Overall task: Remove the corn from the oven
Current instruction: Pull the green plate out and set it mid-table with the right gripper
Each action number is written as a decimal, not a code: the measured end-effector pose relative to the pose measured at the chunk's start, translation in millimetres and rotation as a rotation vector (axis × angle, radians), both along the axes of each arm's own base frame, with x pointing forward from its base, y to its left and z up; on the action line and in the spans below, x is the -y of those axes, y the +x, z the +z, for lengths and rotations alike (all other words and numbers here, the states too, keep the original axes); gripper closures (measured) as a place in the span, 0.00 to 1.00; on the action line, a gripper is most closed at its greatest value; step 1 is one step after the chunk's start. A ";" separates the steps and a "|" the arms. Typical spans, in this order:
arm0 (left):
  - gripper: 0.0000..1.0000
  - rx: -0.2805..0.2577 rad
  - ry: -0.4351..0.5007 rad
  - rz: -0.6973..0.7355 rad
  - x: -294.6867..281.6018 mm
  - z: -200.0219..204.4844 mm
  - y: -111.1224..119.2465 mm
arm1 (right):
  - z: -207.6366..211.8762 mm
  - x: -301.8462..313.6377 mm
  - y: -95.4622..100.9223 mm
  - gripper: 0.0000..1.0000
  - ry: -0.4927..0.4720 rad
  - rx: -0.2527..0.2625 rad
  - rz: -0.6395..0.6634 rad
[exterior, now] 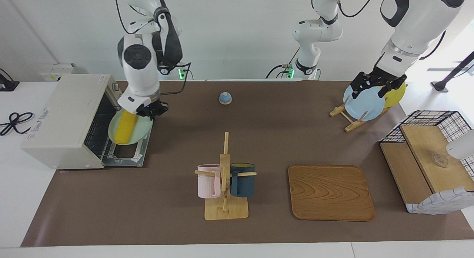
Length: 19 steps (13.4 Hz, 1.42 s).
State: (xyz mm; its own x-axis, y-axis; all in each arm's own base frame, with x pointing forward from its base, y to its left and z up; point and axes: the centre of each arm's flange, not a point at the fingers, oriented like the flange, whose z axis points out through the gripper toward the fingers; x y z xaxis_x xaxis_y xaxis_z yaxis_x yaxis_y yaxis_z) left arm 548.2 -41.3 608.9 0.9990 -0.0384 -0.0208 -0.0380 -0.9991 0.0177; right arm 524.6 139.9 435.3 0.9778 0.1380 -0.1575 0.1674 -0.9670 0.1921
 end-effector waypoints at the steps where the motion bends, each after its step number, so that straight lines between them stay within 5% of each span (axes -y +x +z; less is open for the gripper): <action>1: 0.00 0.002 0.000 0.000 0.0 0.0 0.3 | -3.3 -35.5 -5.3 0.97 -0.015 0.015 -0.014; 6: 0.00 0.003 0.000 0.000 0.1 -1.8 1.4 | -5.2 -173.1 3.0 0.97 -0.091 0.062 -0.144; 10: 0.00 0.013 -0.001 0.000 0.2 -1.8 2.6 | -59.7 -285.7 -2.2 0.97 -0.085 0.124 -0.182; 16: 0.00 0.018 -0.001 0.001 0.2 -7.3 4.1 | -119.5 -299.6 -10.5 0.97 0.041 0.148 -0.219; 19: 0.00 0.020 -0.001 0.001 0.3 -7.8 4.4 | -117.8 -301.2 -14.1 0.97 0.103 0.139 -0.254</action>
State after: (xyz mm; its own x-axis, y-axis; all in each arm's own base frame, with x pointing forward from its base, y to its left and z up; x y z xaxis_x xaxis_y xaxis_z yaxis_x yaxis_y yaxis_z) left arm 552.6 -41.5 601.0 0.9993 -0.0376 -0.0004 -0.0376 -0.9991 0.0184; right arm 510.5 441.1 317.5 0.9943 -0.1051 -0.0181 -0.1029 -0.9902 0.0947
